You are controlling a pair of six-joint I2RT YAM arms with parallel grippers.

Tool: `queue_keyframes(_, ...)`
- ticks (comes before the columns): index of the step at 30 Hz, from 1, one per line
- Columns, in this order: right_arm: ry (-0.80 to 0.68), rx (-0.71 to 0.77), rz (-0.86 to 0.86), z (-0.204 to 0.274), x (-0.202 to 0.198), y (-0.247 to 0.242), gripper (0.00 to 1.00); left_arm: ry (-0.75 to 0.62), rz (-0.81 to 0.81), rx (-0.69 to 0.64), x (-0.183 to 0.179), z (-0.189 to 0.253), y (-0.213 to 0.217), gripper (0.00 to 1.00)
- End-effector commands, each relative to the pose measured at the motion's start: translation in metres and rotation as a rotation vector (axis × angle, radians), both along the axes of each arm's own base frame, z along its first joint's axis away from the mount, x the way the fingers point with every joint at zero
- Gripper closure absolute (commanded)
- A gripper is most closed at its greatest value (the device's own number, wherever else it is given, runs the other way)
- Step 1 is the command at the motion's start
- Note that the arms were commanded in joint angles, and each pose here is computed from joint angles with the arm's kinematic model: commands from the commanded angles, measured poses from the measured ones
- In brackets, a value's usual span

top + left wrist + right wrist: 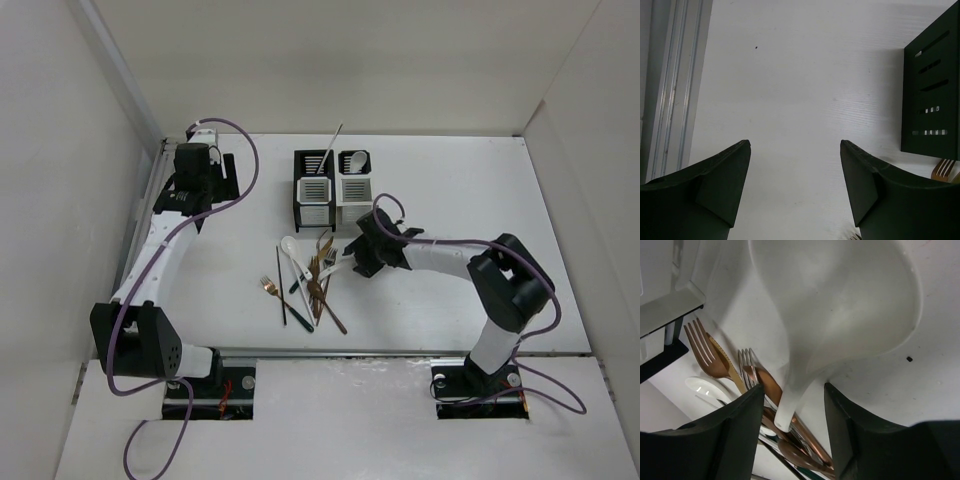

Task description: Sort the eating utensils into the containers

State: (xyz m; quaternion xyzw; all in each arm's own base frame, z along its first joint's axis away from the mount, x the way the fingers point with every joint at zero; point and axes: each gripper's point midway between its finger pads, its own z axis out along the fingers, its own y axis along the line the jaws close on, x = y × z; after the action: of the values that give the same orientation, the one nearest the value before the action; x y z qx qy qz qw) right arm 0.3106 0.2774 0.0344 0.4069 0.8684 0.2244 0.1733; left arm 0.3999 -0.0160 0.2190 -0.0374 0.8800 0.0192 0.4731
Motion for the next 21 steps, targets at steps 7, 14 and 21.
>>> queue_keyframes(7,0.044,0.043,-0.061,-0.012,0.002,0.009,0.53,-0.070,0.028,0.013,-0.002,0.020,0.006,0.30)
queue_keyframes(14,0.130,0.056,-0.119,-0.035,-0.005,0.001,0.79,-0.070,0.036,0.018,-0.002,0.020,0.008,0.29)
queue_keyframes(21,0.140,0.033,-0.146,-0.044,-0.012,-0.017,1.00,-0.070,0.036,0.018,-0.002,0.020,0.008,0.29)
